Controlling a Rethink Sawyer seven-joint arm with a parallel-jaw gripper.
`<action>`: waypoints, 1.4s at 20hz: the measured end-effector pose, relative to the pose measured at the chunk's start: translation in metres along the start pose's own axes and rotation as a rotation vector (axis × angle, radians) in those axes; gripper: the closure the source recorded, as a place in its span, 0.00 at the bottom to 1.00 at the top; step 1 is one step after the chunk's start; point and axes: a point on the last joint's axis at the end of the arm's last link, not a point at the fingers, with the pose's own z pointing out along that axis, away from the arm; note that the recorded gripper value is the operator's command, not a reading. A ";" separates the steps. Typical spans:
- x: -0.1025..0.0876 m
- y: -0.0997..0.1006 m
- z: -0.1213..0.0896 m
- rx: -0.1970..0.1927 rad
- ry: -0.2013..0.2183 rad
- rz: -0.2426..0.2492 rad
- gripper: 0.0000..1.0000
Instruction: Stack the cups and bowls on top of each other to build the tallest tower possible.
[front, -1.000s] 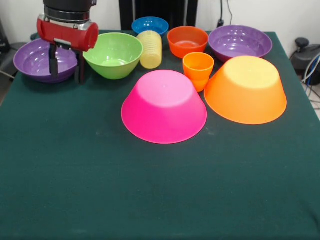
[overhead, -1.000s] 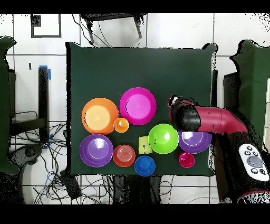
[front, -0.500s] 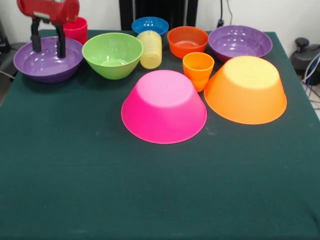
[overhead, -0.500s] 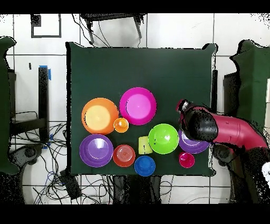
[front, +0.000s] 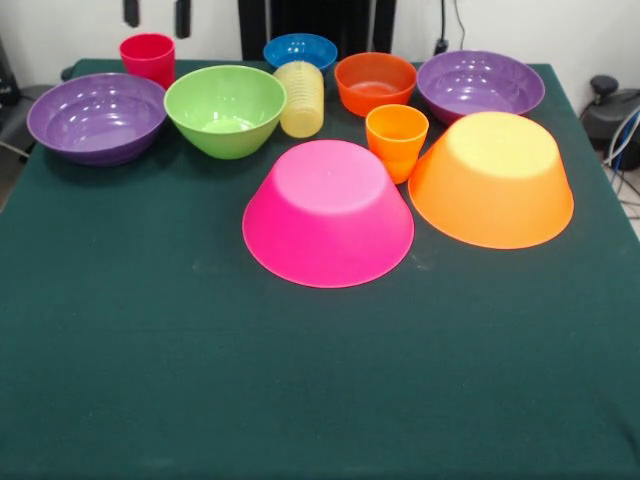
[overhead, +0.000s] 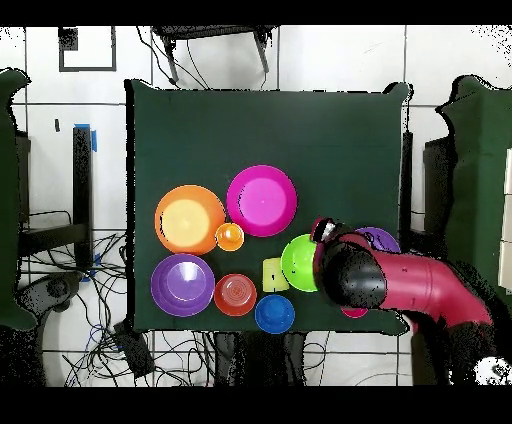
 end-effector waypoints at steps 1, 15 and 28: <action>0.009 0.004 -0.001 -0.002 0.008 -0.008 0.00; 0.059 0.053 0.058 -0.106 -0.105 -0.051 0.00; 0.101 0.058 0.112 -0.119 -0.074 -0.048 0.00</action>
